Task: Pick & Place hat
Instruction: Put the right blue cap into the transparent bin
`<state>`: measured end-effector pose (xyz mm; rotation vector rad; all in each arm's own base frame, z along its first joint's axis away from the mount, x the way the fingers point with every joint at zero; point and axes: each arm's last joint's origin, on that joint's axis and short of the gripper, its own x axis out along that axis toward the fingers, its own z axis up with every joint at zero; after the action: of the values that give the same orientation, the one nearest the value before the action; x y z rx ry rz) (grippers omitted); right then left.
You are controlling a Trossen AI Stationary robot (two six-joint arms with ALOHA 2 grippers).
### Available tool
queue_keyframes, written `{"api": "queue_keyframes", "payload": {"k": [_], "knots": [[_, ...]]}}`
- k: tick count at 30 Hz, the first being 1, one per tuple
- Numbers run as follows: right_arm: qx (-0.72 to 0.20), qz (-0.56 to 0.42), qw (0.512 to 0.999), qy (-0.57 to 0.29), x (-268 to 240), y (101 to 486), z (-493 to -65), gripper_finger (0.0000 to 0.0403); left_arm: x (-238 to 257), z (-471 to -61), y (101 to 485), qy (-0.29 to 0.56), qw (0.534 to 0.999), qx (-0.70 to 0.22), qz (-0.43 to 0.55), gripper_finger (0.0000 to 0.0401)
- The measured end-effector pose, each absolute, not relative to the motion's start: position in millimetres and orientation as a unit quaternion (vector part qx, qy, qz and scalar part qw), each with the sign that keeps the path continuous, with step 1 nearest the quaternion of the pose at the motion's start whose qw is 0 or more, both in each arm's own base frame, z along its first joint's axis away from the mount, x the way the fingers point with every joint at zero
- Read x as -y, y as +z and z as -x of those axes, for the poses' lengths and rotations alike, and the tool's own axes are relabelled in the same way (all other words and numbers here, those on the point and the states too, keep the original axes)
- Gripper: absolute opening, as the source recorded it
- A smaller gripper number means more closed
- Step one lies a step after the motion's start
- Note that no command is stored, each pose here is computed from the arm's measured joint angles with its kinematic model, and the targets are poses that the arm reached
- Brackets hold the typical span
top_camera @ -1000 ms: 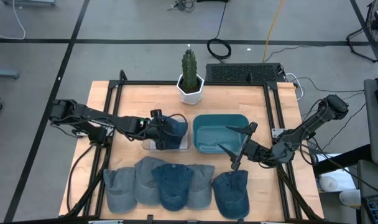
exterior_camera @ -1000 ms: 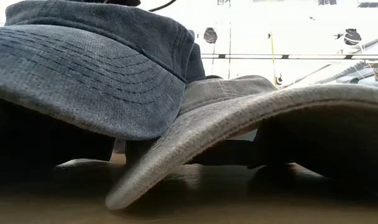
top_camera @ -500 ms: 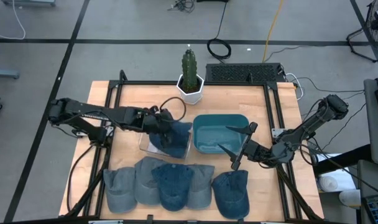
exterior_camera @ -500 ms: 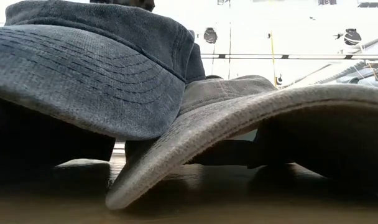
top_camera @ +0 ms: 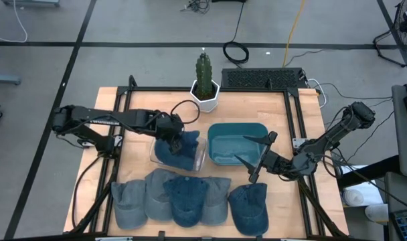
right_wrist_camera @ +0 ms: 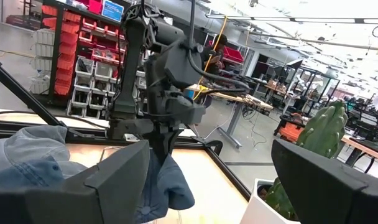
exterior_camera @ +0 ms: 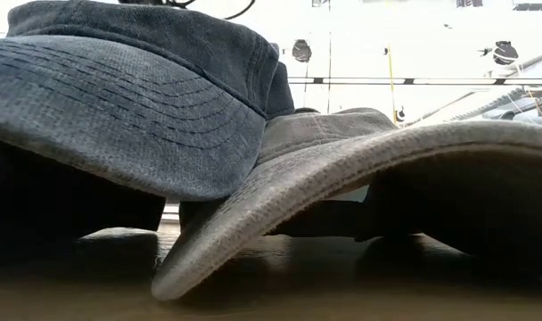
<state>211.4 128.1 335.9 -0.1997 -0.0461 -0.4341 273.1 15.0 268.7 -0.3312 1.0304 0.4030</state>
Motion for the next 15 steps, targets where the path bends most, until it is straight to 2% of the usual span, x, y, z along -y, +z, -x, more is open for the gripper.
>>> {"api": "queue_keyframes", "payload": {"k": [15], "knots": [[0.023,0.100,0.971,-0.215,-128.1,335.8,-211.5,0.0325,-13.4,-268.9,236.5,0.154,0.840,-0.502,0.136,0.0012]]}}
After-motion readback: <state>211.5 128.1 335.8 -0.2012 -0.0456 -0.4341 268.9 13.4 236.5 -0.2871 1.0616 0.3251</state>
